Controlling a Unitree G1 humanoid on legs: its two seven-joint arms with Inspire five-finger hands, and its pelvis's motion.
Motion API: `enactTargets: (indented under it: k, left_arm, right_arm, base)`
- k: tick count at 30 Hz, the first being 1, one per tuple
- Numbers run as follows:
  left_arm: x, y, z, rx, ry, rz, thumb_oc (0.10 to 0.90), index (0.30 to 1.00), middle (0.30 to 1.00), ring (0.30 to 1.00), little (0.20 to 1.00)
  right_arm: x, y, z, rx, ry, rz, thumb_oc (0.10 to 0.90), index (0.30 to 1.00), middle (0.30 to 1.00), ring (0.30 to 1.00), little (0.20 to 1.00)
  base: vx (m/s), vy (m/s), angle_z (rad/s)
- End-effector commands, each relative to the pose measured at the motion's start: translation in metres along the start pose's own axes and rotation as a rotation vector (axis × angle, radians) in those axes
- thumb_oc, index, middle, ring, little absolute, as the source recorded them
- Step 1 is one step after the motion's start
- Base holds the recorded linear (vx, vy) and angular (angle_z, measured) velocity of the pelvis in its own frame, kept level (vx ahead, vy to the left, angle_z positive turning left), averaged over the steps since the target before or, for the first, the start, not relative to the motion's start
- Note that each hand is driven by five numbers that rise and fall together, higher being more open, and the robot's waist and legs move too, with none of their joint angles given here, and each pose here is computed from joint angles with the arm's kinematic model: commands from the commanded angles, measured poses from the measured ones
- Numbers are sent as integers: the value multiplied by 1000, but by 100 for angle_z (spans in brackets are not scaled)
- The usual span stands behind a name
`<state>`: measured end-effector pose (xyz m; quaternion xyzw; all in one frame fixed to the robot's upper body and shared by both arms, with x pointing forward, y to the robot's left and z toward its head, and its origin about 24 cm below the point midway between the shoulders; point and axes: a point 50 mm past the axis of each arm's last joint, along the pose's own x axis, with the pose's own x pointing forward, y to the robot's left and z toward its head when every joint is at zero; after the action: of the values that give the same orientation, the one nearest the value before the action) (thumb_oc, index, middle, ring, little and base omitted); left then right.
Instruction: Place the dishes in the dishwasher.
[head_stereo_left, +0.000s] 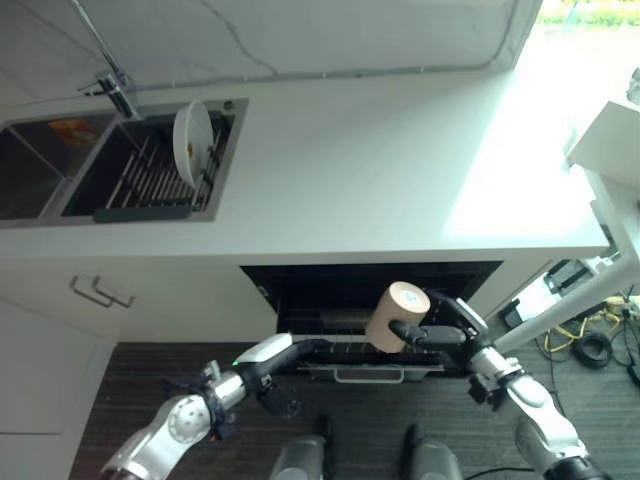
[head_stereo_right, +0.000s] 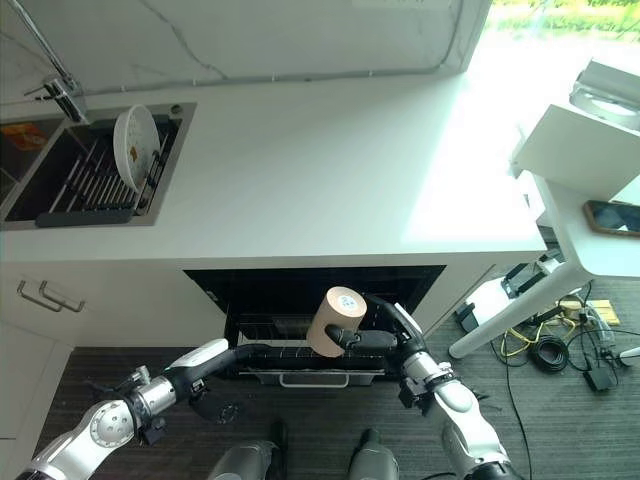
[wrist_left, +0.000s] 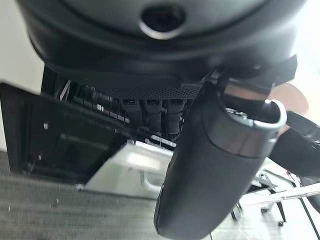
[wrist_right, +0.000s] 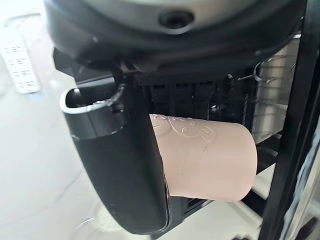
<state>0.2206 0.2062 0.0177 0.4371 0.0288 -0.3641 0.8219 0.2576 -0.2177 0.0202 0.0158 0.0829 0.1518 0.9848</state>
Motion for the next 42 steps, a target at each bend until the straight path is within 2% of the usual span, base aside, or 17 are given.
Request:
enactTargets:
  k: [1,15,23,29,42]
  left_arm:
    - [3,35,30,64,-156,81,800,900,900,900,900]
    - [17,84,61,312,-242,-8,800,900,900,900,900]
    - [21,103,77,369,-291,5,800,900,900,900,900]
    - [28,107,88,403,-343,26,800,900,900,900,900]
    - [38,101,91,379,-364,90,800,900,900,900,900]
  right_arm:
    - [20,-4,62,-140,-243,9,400,300,300,300,300]
    - [49,-30,109,-314,-252,-129,400,300,300,300,300]
    - [64,-42,126,-405,-216,-210,400,300,300,300,300]
    - [63,-75,123,-364,-144,-399,400,300,300,300,300]
    - [63,-77,92,-376,-40,-482,400,300,300,300,300]
  base:
    - [-39,-13,5]
    - [-52,-52,8]
    - [-42,0,6]
    - [-48,41,4]
    - [-16,38,-1]
